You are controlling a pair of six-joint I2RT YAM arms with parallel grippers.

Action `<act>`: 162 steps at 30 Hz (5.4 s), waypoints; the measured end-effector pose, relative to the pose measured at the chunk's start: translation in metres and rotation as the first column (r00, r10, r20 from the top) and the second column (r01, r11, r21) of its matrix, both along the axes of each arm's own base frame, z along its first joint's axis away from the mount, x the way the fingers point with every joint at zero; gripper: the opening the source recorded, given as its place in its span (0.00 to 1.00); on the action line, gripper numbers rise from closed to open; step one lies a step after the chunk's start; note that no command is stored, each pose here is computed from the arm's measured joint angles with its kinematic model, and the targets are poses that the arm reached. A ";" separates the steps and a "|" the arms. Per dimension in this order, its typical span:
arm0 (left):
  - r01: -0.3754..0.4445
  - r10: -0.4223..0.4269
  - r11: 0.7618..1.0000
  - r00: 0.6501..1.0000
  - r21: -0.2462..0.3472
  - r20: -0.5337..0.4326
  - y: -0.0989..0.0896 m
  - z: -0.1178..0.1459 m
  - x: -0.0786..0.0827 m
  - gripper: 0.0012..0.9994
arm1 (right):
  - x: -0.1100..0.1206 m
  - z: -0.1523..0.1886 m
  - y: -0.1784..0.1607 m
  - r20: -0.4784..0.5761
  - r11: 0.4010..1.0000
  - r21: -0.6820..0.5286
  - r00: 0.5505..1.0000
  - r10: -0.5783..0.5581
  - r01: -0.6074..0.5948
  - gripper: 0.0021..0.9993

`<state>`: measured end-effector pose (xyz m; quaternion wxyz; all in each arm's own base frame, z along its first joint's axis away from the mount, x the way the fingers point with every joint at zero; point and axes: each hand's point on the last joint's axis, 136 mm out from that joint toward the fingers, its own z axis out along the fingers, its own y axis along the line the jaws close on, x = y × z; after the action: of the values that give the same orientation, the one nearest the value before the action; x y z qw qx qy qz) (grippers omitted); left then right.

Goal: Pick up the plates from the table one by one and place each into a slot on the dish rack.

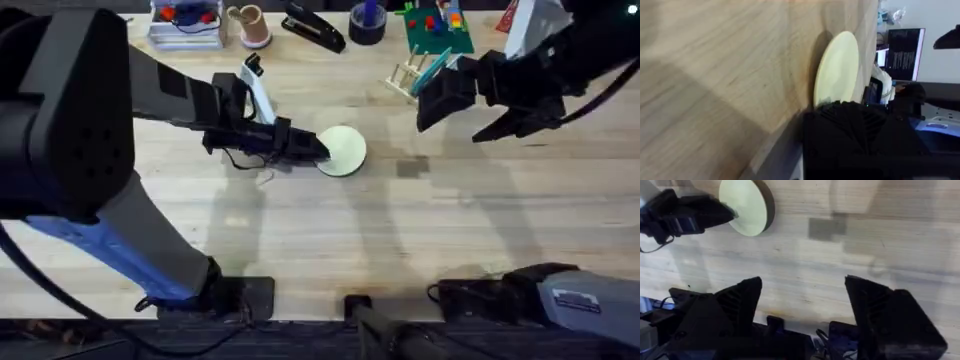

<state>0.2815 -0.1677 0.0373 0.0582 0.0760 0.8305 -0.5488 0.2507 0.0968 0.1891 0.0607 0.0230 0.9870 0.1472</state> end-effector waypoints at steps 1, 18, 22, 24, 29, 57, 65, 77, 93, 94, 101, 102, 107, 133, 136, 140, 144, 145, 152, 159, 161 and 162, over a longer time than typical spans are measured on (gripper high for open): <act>-0.004 0.004 1.000 1.000 0.002 -0.007 0.000 0.000 0.000 0.04 | 0.000 0.000 0.000 0.001 1.000 0.000 1.000 0.000 0.000 1.00; -0.042 0.044 0.999 0.996 0.028 -0.075 0.001 -0.003 0.005 0.04 | 0.001 0.000 0.000 0.003 1.000 0.001 1.000 0.000 0.000 1.00; -0.043 0.046 0.999 0.996 0.031 -0.077 0.001 -0.003 0.005 0.04 | 0.007 -0.001 0.002 0.027 1.000 0.007 1.000 0.000 0.000 1.00; -0.044 0.046 0.999 0.996 0.031 -0.078 0.001 -0.003 0.005 0.04 | 0.012 -0.006 0.004 0.043 1.000 0.020 0.999 0.002 -0.003 1.00; -0.045 0.047 0.998 0.996 0.033 -0.081 0.000 -0.003 0.005 0.04 | 0.014 -0.022 0.015 0.041 0.997 0.081 0.999 0.014 -0.017 1.00; -0.048 0.051 0.998 0.995 0.036 -0.086 0.000 -0.003 0.005 0.04 | 0.024 -0.075 0.076 0.128 0.932 0.353 0.991 0.043 -0.086 0.99; -0.048 0.051 0.998 0.995 0.036 -0.087 0.000 -0.003 0.005 0.04 | 0.028 -0.096 0.094 0.087 0.928 0.364 0.995 0.052 -0.081 1.00; -0.048 0.051 0.998 0.995 0.036 -0.087 0.001 -0.003 0.005 0.04 | 0.037 -0.129 0.117 0.035 0.924 0.377 0.998 0.049 -0.059 0.99; -0.048 0.051 0.998 0.995 0.037 -0.086 0.001 -0.003 0.005 0.04 | 0.038 -0.133 0.136 0.027 0.914 0.403 0.999 0.041 -0.049 0.53; -0.048 0.051 0.998 0.995 0.037 -0.086 0.001 -0.003 0.005 0.04 | 0.038 -0.134 0.136 0.024 0.914 0.402 0.999 0.041 -0.047 0.48; -0.048 0.051 0.998 0.995 0.037 -0.086 0.001 -0.003 0.006 0.04 | 0.037 -0.134 0.138 0.009 0.907 0.419 0.999 0.039 -0.039 0.04; -0.049 0.052 0.998 0.995 0.035 -0.085 0.001 -0.003 0.006 0.04 | 0.038 -0.133 0.138 0.011 0.906 0.422 0.999 0.039 -0.040 0.04; -0.049 0.052 0.998 0.995 0.036 -0.086 0.001 -0.003 0.006 0.04 | 0.038 -0.133 0.138 0.009 0.904 0.425 0.999 0.039 -0.039 0.04; -0.173 0.135 0.902 0.983 0.395 0.123 0.042 0.031 0.004 0.04 | 0.010 -0.080 0.098 0.065 0.964 0.265 0.998 -0.009 -0.009 0.03; -0.208 0.142 0.886 0.973 0.415 0.183 0.047 0.046 0.004 0.04 | 0.008 -0.068 0.085 0.064 0.980 0.198 0.998 -0.028 0.014 0.03; -0.239 0.148 0.859 0.963 0.453 0.227 0.055 0.059 -0.001 0.04 | 0.012 -0.048 0.071 0.080 0.992 0.116 0.995 -0.052 0.043 0.03; -0.252 0.133 0.826 0.956 0.503 0.261 0.064 0.073 -0.007 0.04 | 0.016 -0.029 0.059 0.110 0.997 0.042 0.992 -0.062 0.057 0.03; -0.257 0.126 0.816 0.953 0.518 0.275 0.067 0.079 -0.007 0.04 | 0.018 -0.024 0.055 0.122 0.998 0.025 0.990 -0.064 0.061 0.03; -0.313 0.060 0.746 0.911 0.588 0.408 0.085 0.133 0.004 0.04 | 0.029 0.015 0.037 0.209 0.993 -0.059 0.974 -0.088 0.102 0.03; -0.360 -0.005 0.691 0.865 0.627 0.502 0.098 0.182 0.012 0.04 | 0.029 0.052 0.016 0.268 0.978 -0.141 0.957 -0.110 0.152 0.03; -0.365 -0.031 0.682 0.852 0.634 0.523 0.100 0.193 0.013 0.05 | 0.029 0.063 0.011 0.289 0.973 -0.156 0.950 -0.121 0.171 0.03; -0.367 -0.044 0.678 0.845 0.637 0.533 0.101 0.199 0.014 0.06 | 0.030 0.069 0.008 0.303 0.970 -0.160 0.944 -0.129 0.184 0.03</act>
<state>0.2951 -0.0672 0.2359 0.2902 0.1575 0.9347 -0.1316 0.2805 0.1050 0.2579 0.2184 0.0739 0.9717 0.0510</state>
